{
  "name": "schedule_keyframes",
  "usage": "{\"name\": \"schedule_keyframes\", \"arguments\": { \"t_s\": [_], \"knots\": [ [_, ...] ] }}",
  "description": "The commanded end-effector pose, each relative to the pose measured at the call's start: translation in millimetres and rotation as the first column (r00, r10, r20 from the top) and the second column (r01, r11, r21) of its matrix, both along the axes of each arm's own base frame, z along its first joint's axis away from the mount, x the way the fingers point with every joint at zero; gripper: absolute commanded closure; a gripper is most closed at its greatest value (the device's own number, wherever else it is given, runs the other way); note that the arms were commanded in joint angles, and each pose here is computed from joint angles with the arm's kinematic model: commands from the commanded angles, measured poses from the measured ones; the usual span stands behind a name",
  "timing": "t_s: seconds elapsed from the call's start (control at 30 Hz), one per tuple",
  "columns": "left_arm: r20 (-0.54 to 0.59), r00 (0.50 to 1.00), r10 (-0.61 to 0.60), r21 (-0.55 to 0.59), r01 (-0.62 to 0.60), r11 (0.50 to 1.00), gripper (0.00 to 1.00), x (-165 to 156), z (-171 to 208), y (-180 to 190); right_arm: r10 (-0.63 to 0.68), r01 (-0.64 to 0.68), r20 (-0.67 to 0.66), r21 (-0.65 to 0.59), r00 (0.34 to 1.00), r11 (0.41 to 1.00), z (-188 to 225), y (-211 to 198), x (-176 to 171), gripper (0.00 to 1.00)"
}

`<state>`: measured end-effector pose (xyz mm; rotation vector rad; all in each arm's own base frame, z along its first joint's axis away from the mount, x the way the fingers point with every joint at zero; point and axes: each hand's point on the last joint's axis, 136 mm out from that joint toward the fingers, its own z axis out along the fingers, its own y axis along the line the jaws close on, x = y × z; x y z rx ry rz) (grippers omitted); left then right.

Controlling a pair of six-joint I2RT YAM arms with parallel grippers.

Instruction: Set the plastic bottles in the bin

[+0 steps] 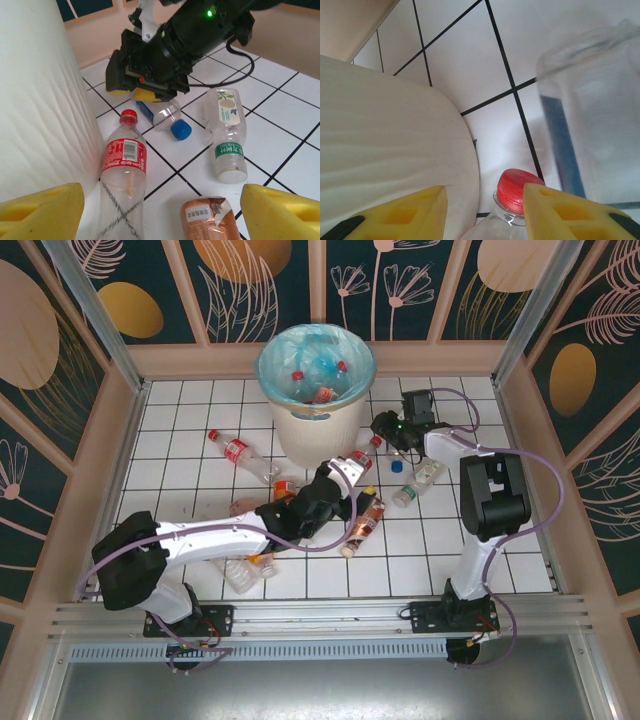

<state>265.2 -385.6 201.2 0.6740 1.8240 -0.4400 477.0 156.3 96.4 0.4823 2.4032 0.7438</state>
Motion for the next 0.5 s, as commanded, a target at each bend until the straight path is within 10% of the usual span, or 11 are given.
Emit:
{"name": "schedule_keyframes", "arguments": {
  "t_s": [0.0,0.47],
  "knots": [
    [-0.024,1.000,-0.006,-0.013,0.006,1.000,0.18,1.7,-1.3,-5.6,-0.003,0.001,-0.052,-0.026,0.999,1.000,-19.2,-6.0,-6.4,0.55],
    [-0.025,1.000,-0.008,0.004,0.008,1.000,0.18,2.2,-7.3,-7.2,-0.014,0.010,-0.105,-0.045,0.994,0.999,-30.8,2.6,-2.5,0.52]
  ]
}}
